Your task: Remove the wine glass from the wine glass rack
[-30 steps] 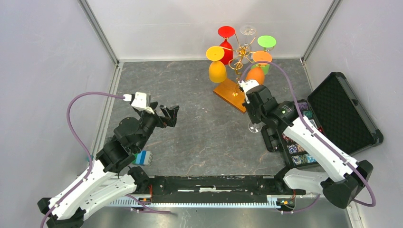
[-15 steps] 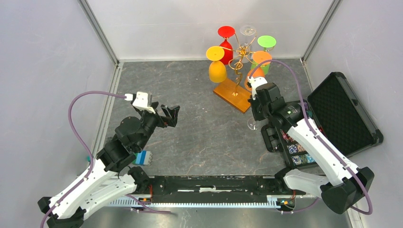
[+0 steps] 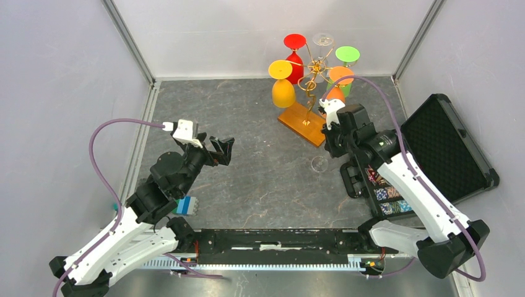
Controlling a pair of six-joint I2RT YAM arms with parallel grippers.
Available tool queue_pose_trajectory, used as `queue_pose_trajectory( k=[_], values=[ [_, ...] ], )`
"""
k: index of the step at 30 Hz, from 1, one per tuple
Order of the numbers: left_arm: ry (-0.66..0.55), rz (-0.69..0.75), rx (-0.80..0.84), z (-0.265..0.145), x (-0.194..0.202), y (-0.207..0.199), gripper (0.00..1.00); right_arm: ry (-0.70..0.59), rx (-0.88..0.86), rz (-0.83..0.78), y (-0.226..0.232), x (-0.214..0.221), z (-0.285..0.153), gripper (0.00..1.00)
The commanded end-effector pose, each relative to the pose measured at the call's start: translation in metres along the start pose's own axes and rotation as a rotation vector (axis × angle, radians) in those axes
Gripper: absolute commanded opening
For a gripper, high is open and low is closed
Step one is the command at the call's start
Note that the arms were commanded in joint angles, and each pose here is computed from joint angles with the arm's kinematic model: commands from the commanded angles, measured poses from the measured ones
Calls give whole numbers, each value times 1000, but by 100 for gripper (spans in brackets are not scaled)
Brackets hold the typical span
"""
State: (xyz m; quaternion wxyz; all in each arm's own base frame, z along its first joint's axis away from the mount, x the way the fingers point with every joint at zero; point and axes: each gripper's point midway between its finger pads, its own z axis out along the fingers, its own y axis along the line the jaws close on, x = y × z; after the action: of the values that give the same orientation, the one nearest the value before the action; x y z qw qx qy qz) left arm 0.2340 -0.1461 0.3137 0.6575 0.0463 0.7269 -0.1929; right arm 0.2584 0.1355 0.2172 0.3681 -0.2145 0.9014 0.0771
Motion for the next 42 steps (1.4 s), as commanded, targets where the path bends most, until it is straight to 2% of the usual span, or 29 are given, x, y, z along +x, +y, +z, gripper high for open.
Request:
queue_pose_trajectory(
  k=[1, 6, 11, 17, 22, 25, 30, 35, 39, 42],
  values=[
    [-20, 7, 21, 0, -4, -4, 100, -31, -36, -42, 3, -14, -11, 0],
    [-16, 9, 20, 1, -3, -4, 100, 3, -32, -46, 3, -7, -2, 2],
    [-15, 10, 18, 1, -2, -3, 100, 20, -16, -53, 0, -9, 5, 10],
    [-15, 11, 13, 0, -1, -2, 100, -24, 15, -47, -5, -26, 1, 40],
    [-18, 10, 14, 0, -3, -2, 100, -138, 17, -32, -5, -59, -18, 60],
    [-18, 12, 14, 0, -3, -2, 100, -208, 18, -25, -5, -77, -34, 69],
    [-22, 14, 15, -1, -5, -2, 100, -358, 15, 0, -6, -109, -64, 74],
    [-24, 15, 13, 0, -6, -2, 100, -584, 59, 98, -16, -142, -107, 75],
    [-23, 13, 19, -1, -5, -3, 100, -748, 155, 269, -39, -157, -143, 85],
    [-20, 10, 26, 0, -5, -5, 100, -801, 209, 378, -52, -163, -153, 93]
  ],
)
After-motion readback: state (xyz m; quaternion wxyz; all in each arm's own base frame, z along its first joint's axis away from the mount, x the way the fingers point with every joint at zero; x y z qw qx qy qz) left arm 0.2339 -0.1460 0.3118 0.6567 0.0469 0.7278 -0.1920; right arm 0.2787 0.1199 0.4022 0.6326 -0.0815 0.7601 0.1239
